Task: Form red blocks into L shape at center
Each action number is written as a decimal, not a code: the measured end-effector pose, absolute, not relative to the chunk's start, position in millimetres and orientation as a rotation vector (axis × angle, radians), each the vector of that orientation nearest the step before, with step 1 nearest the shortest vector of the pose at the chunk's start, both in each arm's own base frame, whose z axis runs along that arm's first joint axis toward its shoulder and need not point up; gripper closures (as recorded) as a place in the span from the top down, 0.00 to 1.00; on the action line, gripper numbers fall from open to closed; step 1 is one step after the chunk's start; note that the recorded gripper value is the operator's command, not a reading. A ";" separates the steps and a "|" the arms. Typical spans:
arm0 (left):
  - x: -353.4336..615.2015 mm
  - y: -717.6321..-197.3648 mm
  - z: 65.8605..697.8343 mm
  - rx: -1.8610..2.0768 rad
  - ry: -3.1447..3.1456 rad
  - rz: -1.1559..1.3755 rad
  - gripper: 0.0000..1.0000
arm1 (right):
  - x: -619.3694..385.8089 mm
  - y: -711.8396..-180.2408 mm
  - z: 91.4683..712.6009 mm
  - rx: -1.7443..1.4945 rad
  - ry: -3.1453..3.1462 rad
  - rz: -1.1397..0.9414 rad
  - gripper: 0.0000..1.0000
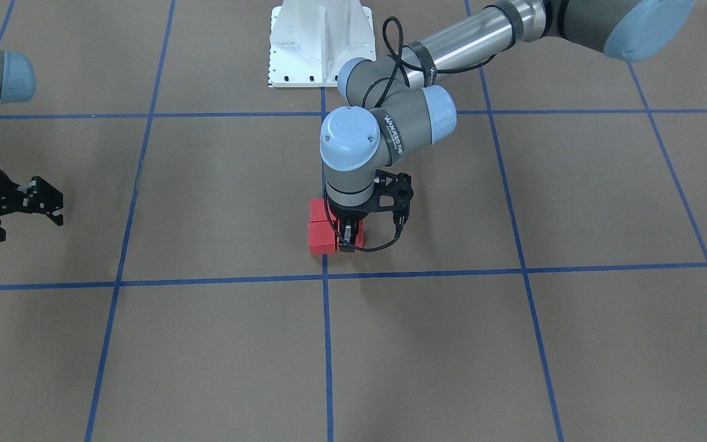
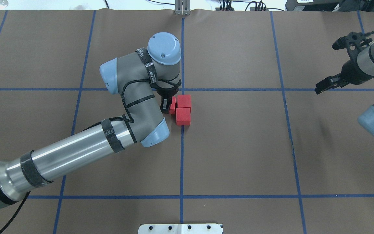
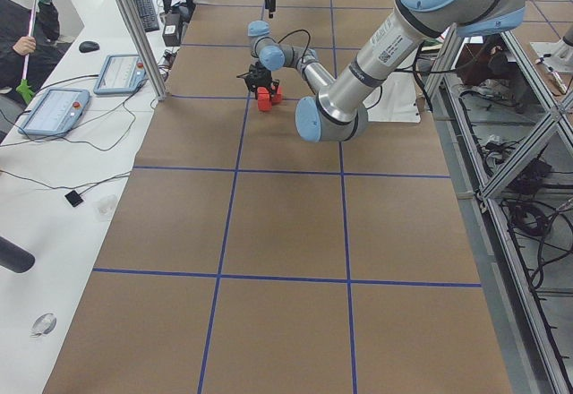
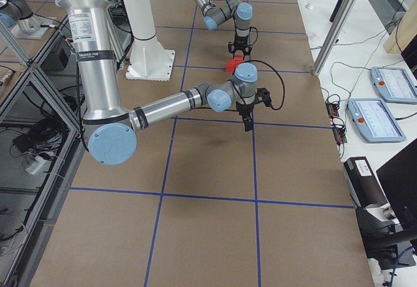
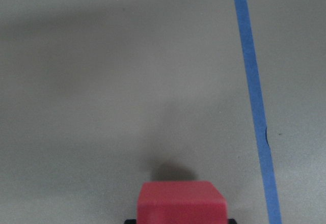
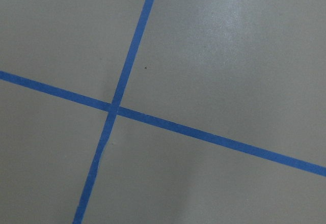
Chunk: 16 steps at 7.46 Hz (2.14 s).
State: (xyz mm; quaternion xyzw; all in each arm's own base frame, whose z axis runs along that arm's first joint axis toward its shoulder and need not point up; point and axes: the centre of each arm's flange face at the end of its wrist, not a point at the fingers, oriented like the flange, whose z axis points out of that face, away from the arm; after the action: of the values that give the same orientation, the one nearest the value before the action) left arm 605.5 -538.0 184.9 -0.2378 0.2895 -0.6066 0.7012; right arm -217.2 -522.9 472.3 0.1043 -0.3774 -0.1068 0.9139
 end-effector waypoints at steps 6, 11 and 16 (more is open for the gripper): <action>598.6 -538.9 180.3 -0.532 0.644 -1.321 1.00 | -218.2 -524.2 467.0 0.220 -0.780 -0.221 0.99; 496.2 -553.8 209.7 -0.331 0.696 -1.002 1.00 | -227.7 -535.7 432.2 0.281 -0.796 -0.236 0.99; 282.2 -512.8 382.2 0.023 0.715 -0.316 1.00 | -184.2 -561.8 478.2 0.233 -0.748 -0.137 0.99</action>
State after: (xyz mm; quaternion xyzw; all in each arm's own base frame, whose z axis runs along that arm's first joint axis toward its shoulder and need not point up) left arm 282.2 -512.8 382.2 0.0112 0.3484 -0.1540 0.9245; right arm -184.2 -561.8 478.2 0.1135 -0.3642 -0.0669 0.9219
